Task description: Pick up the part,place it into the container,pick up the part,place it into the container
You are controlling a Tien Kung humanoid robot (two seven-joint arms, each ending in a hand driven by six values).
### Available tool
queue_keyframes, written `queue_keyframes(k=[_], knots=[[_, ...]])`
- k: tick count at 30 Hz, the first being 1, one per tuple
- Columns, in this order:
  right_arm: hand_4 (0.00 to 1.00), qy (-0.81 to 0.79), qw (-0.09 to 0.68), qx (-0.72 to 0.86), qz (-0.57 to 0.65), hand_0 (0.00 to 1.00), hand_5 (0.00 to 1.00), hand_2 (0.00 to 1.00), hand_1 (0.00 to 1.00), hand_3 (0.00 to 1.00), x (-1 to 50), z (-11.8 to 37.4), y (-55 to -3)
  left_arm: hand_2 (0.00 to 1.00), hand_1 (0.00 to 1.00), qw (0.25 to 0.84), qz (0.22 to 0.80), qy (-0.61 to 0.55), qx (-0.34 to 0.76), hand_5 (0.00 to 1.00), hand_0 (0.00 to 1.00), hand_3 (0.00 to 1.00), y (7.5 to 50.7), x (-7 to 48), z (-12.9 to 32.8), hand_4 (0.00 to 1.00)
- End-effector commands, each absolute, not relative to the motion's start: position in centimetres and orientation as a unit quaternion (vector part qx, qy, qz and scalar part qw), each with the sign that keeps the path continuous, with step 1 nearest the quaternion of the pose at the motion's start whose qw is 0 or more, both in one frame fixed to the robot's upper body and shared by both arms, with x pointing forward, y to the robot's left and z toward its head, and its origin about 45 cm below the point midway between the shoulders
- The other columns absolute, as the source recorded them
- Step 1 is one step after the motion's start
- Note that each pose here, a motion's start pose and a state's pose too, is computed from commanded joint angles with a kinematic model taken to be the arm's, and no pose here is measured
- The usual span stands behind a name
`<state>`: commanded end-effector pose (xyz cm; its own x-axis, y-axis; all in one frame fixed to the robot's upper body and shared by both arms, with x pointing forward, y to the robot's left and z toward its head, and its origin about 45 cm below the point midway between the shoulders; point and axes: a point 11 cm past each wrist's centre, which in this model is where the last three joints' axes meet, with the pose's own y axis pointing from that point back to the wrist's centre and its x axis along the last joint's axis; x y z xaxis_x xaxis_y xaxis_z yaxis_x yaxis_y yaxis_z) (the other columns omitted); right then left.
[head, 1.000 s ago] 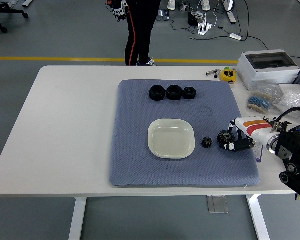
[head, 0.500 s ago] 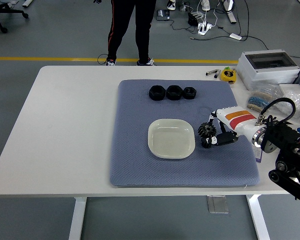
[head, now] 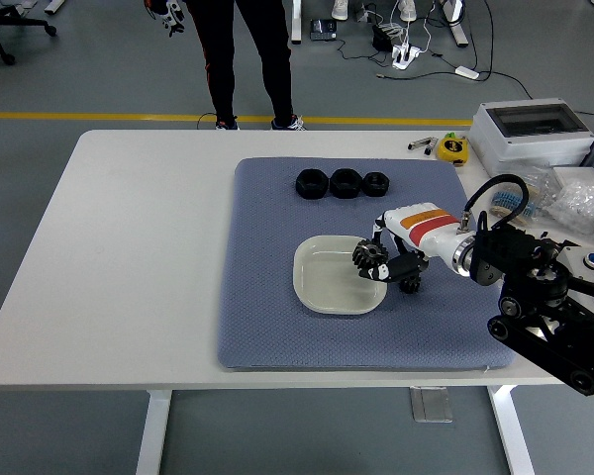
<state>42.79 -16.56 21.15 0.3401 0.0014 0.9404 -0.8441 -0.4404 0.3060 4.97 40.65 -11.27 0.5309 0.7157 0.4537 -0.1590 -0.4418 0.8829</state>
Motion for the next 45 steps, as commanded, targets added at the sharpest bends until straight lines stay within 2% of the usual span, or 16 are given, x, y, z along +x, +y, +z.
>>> queue_keyframes(k=[6, 7, 12, 13, 18, 19, 31, 37, 42, 43, 45], knots=[[0.754, -0.287, 0.424, 0.703, 0.493, 0.021, 0.550, 0.172, 0.054, 0.241, 42.4, 20.3, -14.3, 0.683, 0.632, 0.493, 0.442, 0.192, 0.725, 0.650, 0.664, 0.615, 40.6, 4.9, -11.3, 0.620], [0.839, -0.285, 0.423, 0.703, 0.496, 0.030, 0.525, 0.180, 0.056, 0.305, 42.4, 20.1, -14.0, 0.683, 0.633, 0.493, 0.441, 0.192, 0.725, 0.649, 0.664, 0.615, 40.6, 4.9, -11.3, 0.619], [0.839, -0.273, 0.426, 0.693, 0.513, 0.030, 0.525, 0.180, 0.056, 0.305, 42.2, 19.6, -13.4, 0.683, 0.633, 0.492, 0.439, 0.191, 0.727, 0.649, 0.664, 0.615, 40.7, 4.8, -11.3, 0.619], [0.998, -0.272, 0.428, 0.691, 0.516, 0.036, 0.550, 0.182, 0.062, 0.416, 42.3, 19.5, -13.4, 0.680, 0.633, 0.492, 0.438, 0.191, 0.728, 0.653, 0.665, 0.614, 40.7, 4.8, -11.3, 0.619], [0.998, -0.286, 0.422, 0.689, 0.516, 0.036, 0.550, 0.182, 0.062, 0.416, 42.5, 19.9, -13.8, 0.680, 0.633, 0.495, 0.432, 0.190, 0.730, 0.653, 0.665, 0.614, 40.9, 4.6, -11.3, 0.619], [0.998, -0.290, 0.420, 0.688, 0.516, 0.027, 0.552, 0.173, 0.058, 0.469, 42.6, 20.1, -13.9, 0.683, 0.633, 0.495, 0.431, 0.190, 0.730, 0.653, 0.663, 0.615, 40.9, 4.6, -11.3, 0.617], [0.998, -0.321, 0.406, 0.682, 0.516, 0.015, 0.555, 0.172, 0.047, 0.495, 43.5, 22.1, -14.9, 0.685, 0.632, 0.495, 0.434, 0.190, 0.729, 0.655, 0.649, 0.615, 40.8, 4.7, -11.3, 0.616], [0.998, -0.328, 0.424, 0.660, 0.526, 0.016, 0.551, 0.176, 0.050, 0.489, 44.4, 24.3, -18.0, 0.683, 0.632, 0.493, 0.441, 0.189, 0.726, 0.655, 0.649, 0.614, 40.9, 4.9, -11.2, 0.615], [0.998, -0.318, 0.448, 0.654, 0.519, 0.016, 0.551, 0.176, 0.050, 0.489, 44.2, 23.9, -20.8, 0.683, 0.632, 0.493, 0.442, 0.188, 0.725, 0.655, 0.649, 0.614, 41.0, 5.0, -11.2, 0.615], [0.998, -0.319, 0.448, 0.659, 0.514, 0.055, 0.538, 0.200, 0.074, 0.500, 44.0, 23.6, -21.3, 0.683, 0.632, 0.493, 0.443, 0.188, 0.725, 0.656, 0.649, 0.614, 41.0, 5.0, -11.2, 0.615], [0.998, -0.325, 0.443, 0.664, 0.506, 0.055, 0.538, 0.200, 0.074, 0.500, 43.7, 23.1, -21.9, 0.683, 0.632, 0.493, 0.443, 0.189, 0.725, 0.656, 0.649, 0.614, 40.9, 5.0, -11.2, 0.615]])
